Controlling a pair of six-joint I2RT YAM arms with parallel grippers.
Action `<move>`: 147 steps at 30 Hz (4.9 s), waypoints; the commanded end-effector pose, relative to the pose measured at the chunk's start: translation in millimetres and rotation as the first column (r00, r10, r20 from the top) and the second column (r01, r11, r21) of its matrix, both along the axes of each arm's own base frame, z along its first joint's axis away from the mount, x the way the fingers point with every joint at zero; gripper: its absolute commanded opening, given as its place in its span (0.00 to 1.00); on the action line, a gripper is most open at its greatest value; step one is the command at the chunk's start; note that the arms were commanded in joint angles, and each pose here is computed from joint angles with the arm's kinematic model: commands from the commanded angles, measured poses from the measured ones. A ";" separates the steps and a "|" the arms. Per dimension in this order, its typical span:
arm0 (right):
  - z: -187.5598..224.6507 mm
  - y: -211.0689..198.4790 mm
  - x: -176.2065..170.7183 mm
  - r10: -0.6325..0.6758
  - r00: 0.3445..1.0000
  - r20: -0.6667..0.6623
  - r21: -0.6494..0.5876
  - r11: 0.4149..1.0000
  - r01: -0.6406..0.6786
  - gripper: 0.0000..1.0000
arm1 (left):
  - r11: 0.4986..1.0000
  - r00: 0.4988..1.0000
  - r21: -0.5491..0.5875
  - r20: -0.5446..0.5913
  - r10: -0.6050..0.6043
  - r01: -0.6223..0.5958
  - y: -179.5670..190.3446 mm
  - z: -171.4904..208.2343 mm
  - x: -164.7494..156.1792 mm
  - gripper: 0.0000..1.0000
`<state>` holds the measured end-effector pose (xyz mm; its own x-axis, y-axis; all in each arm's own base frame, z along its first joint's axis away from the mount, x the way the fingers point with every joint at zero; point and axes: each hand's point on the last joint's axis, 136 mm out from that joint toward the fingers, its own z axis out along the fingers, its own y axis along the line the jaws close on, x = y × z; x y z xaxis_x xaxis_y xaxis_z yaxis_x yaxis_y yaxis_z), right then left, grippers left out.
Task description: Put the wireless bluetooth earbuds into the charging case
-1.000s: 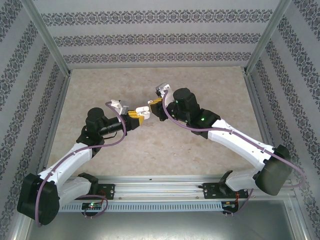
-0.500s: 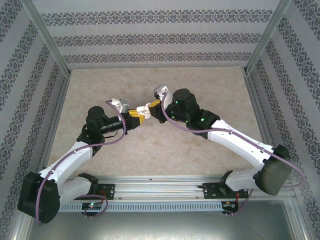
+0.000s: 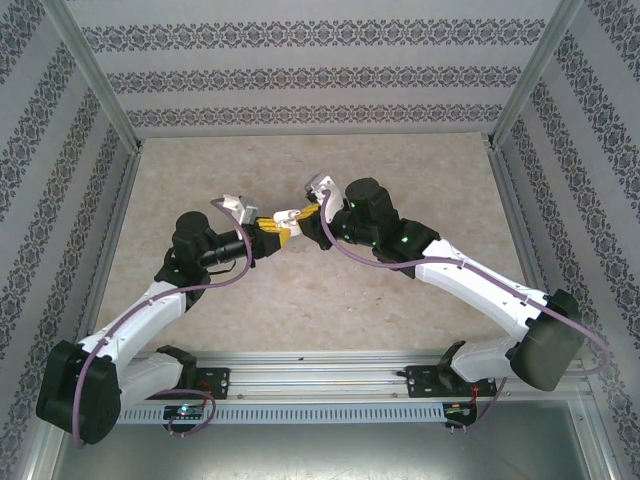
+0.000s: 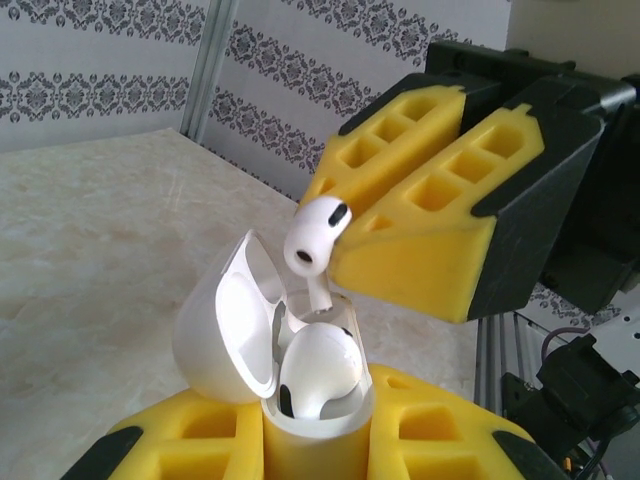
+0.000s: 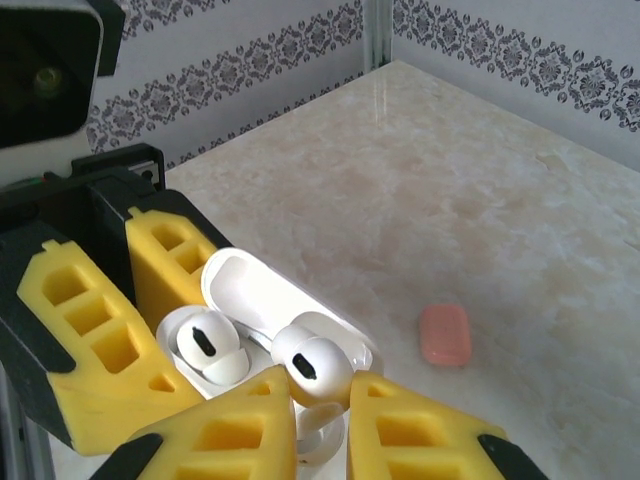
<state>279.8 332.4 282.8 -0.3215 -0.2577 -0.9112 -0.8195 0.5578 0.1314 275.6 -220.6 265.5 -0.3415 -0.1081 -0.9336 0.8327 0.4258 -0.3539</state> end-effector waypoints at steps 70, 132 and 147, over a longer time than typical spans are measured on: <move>-15.2 -8.2 -24.8 0.133 0.980 -0.147 -0.008 0.991 -0.136 0.36 | 0.998 0.996 -0.041 0.076 -0.050 0.053 -9.9 35.4 -0.8 0.00; 2.4 -3.5 -9.6 -0.105 0.714 -0.693 -0.142 0.990 0.008 0.23 | 0.989 0.990 0.126 0.109 -0.092 0.078 -14.4 -21.6 -7.2 0.00; -14.7 -14.7 -25.8 -0.224 0.636 -0.738 -0.258 0.965 0.040 0.22 | 0.983 0.968 0.173 0.231 -0.095 0.055 -13.2 -26.9 -6.2 0.00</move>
<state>254.2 319.8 268.4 -0.9035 -0.3207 -0.2842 -0.4278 0.7123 0.5564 274.5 -231.1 232.0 -0.1912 0.0674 -0.9792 0.8991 0.4123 -0.1471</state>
